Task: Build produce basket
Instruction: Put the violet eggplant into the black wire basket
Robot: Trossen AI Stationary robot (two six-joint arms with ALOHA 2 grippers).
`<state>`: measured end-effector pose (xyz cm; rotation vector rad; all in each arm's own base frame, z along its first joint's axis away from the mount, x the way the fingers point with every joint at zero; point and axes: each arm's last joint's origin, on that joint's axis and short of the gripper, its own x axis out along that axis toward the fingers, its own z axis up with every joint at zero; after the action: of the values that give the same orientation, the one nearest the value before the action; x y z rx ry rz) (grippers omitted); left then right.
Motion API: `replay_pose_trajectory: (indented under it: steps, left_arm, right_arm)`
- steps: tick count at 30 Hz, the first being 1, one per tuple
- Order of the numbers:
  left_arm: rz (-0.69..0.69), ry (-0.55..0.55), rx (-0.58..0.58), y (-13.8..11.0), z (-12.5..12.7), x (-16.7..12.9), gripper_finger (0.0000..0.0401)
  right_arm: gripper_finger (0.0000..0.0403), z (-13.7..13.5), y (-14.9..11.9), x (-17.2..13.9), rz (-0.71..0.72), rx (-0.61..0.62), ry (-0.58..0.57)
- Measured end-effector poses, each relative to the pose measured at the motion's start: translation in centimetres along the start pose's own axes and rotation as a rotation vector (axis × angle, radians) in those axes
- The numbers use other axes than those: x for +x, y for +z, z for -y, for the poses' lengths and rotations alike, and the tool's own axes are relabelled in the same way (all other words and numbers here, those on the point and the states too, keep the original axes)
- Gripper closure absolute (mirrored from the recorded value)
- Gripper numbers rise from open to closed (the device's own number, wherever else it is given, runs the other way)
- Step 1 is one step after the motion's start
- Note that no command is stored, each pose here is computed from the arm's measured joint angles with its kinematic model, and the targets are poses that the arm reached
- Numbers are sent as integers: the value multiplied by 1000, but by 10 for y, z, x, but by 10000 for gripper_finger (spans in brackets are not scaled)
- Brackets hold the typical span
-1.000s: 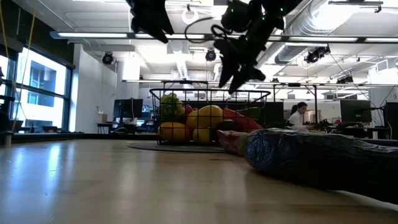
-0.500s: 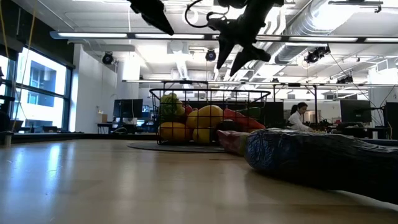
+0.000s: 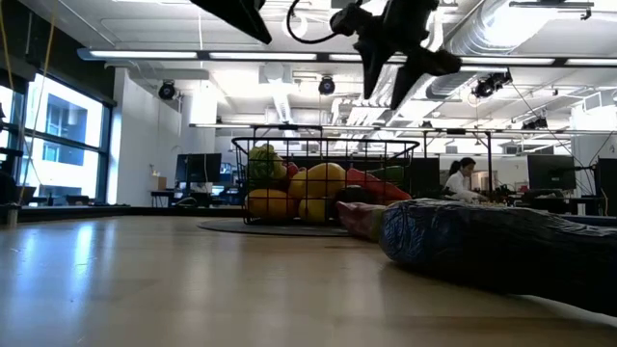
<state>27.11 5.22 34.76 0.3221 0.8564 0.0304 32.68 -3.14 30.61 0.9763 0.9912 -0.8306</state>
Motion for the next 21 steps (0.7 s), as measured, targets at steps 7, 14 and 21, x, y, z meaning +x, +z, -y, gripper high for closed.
replay_pose_trajectory:
  steps: [7,14,21]
  left_arm:
    - [-102,-54,-82,-7,11,-1,160]
    - [-204,-108,-108,-14,25,-3,160]
    - [-287,-134,-160,-30,42,15,160]
  right_arm:
    - [218,-15,-31,-3,-26,61,37]
    - [218,-30,-73,-4,-71,87,63]
    - [218,-48,-120,6,-117,74,93]
